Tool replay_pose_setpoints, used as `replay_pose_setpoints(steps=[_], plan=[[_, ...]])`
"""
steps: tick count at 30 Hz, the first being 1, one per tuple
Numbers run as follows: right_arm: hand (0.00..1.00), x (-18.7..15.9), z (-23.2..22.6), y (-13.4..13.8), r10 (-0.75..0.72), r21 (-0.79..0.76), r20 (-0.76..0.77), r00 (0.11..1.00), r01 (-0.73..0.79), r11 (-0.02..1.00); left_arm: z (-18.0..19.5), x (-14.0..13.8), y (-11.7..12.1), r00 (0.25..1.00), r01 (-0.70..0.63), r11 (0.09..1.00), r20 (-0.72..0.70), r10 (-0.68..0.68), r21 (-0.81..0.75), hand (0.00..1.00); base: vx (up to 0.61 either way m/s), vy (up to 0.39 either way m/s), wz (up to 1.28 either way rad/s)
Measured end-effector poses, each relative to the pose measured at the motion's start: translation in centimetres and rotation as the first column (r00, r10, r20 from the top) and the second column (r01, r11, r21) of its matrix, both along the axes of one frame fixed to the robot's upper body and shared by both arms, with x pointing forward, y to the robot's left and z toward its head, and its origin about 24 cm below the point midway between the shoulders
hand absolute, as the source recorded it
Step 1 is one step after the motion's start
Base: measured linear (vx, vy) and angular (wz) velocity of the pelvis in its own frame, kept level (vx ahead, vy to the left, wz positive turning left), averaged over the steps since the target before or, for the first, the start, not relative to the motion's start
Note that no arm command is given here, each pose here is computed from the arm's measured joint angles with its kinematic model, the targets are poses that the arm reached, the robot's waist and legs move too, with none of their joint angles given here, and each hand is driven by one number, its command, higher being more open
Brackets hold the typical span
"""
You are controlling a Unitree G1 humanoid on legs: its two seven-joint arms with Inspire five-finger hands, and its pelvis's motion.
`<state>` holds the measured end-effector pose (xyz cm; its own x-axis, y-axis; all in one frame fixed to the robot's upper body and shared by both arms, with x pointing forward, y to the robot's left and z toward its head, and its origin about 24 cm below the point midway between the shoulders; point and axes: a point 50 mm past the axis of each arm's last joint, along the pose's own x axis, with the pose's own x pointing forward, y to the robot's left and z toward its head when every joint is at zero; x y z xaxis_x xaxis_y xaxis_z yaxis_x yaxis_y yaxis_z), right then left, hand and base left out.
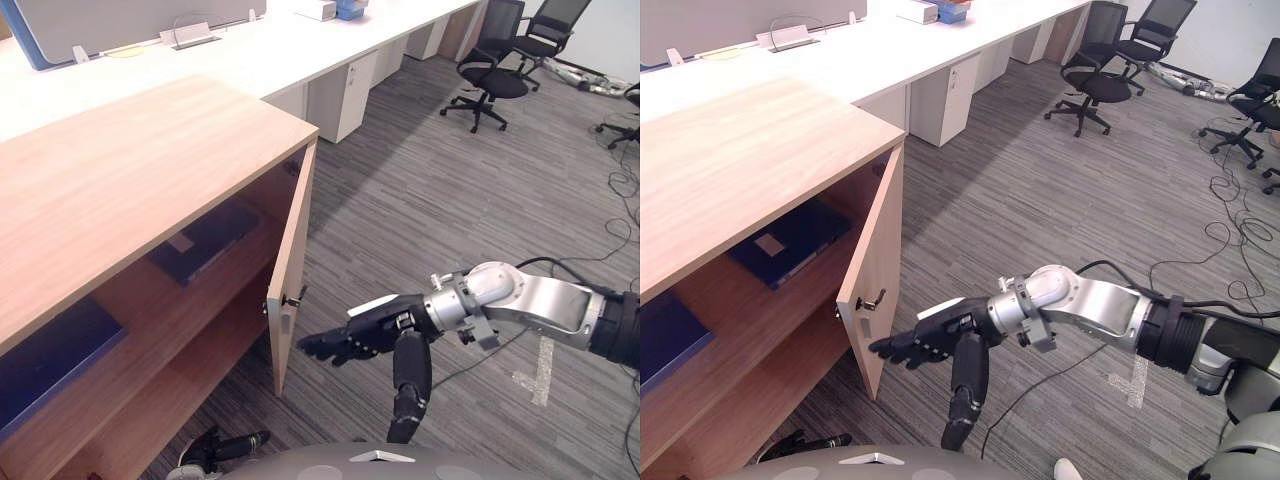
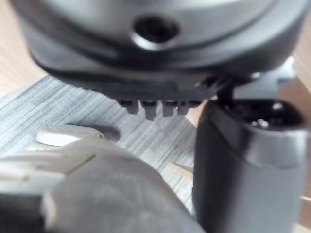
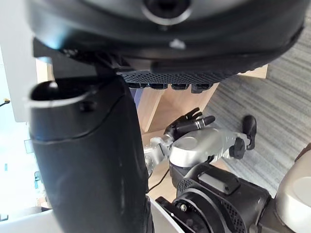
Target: Walk over to the cabinet, pick up the folder, carry it to the office cabinet, place the folder inside the office cabinet, then close the office cabinet door
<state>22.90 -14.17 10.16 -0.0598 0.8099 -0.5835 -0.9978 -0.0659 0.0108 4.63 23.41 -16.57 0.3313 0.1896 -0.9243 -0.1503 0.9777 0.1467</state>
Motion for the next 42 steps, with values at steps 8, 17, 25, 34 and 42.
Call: replay_pose_setpoints(steps=[8, 17, 25, 34, 42], plan=[[1.0, 0.2, -0.1, -1.8, -0.114, 0.015, 0.019, 0.993, 0.114, 0.993, 0.0, 0.4, 0.0, 1.0, 0.007, 1.0, 0.01, -0.007, -0.003, 1.0, -0.05, 0.012, 0.05], [1.0, 0.9, -3.8, -3.7, -0.284, -0.02, 0.006, 0.959, 0.284, 0.959, 0.0, 1.1, -0.6, 0.998, 0.048, 0.999, 0.031, -0.048, -0.01, 1.0, 0.0, 0.048, 0.19], [1.0, 1.7, -9.1, -5.9, -0.224, -0.329, 0.213, 0.951, 0.285, 0.9, -0.3, 1.2, -2.4, 0.993, 0.112, 0.993, 0.03, -0.111, -0.047, 1.0, -0.04, 0.106, 0.69], [1.0, 1.0, -14.1, -2.3, -0.321, -0.241, 0.292, 0.901, 0.394, 0.887, -0.1, 1.5, -1.8, 0.985, 0.17, 0.985, 0.026, -0.169, -0.025, 1.0, 0.05, 0.101, 0.64], [1.0, -8.4, -24.6, -3.9, -0.857, -0.46, -0.043, 0.513, 0.752, 0.473, 0.2, 2.0, -1.3, 0.989, 0.146, 0.989, 0.041, -0.145, -0.028, 1.0, 0.04, -0.198, 1.08]])
